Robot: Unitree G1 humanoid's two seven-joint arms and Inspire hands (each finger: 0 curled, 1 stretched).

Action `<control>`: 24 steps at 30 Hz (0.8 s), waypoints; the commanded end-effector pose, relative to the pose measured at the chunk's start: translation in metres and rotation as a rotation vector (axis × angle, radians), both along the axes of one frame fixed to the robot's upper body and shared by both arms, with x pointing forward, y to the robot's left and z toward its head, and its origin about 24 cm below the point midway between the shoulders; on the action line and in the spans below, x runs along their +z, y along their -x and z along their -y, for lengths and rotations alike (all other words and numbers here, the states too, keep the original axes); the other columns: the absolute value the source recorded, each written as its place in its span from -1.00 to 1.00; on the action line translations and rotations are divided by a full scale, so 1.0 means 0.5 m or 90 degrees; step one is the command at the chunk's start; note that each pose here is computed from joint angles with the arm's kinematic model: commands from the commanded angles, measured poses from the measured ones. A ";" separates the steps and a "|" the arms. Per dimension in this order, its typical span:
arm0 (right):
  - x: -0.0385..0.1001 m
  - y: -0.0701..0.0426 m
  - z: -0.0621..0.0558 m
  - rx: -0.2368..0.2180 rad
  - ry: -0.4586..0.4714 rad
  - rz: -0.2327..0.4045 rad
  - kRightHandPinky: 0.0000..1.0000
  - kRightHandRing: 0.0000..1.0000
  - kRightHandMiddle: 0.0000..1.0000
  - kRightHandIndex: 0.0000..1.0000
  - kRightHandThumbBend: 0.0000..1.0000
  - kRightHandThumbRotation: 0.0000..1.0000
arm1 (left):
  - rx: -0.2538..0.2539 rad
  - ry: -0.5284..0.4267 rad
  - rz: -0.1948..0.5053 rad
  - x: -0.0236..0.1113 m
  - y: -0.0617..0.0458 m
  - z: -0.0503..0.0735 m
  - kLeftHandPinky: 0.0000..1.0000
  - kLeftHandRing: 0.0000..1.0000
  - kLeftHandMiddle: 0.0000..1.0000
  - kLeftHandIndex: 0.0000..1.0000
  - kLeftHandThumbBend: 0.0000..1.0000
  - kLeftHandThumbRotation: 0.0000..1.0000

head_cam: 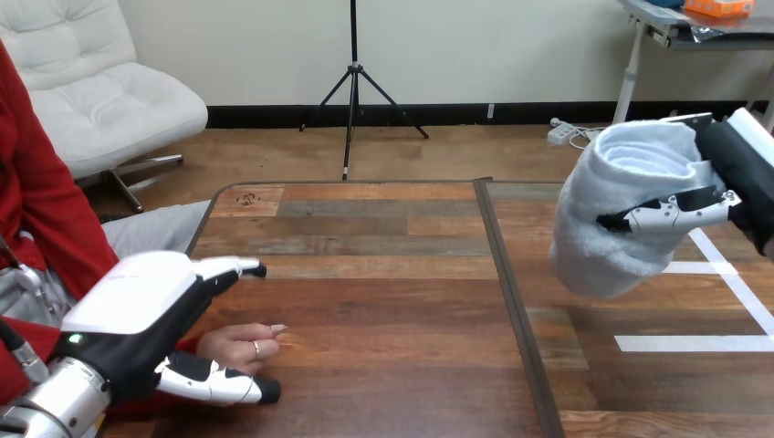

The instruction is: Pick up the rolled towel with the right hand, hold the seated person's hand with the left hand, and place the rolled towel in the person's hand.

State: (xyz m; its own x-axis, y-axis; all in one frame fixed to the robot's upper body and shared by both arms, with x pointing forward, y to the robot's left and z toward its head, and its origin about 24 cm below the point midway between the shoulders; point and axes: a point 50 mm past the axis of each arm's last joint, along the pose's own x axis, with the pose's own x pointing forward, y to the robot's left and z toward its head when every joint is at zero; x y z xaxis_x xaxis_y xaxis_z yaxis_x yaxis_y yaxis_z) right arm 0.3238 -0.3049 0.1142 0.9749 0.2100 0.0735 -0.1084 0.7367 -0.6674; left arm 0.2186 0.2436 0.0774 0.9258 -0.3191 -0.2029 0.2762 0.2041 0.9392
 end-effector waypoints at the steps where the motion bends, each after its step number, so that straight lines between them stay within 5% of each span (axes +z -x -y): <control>1: 0.038 -0.017 -0.016 0.006 -0.024 0.068 -0.31 -0.23 -0.13 -0.14 0.69 -1.00 | -0.008 -0.013 0.023 0.024 -0.026 -0.003 0.58 0.71 0.76 0.70 1.00 0.12; 24: 0.034 -0.014 -0.012 0.002 -0.029 0.066 -0.31 -0.24 -0.13 -0.14 0.69 -1.00 | 0.062 -0.074 -0.047 0.020 -0.034 -0.019 0.74 0.84 0.86 0.80 1.00 -0.10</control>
State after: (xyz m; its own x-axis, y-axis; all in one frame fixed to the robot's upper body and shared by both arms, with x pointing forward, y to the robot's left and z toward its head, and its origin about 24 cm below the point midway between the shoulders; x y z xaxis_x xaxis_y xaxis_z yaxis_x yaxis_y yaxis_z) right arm 0.3238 -0.3042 0.1136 0.9744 0.2129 0.0719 -0.1111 0.7345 -0.6695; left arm 0.2218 0.2569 0.0650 0.9065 -0.1900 -0.3769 0.4093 0.1777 0.8949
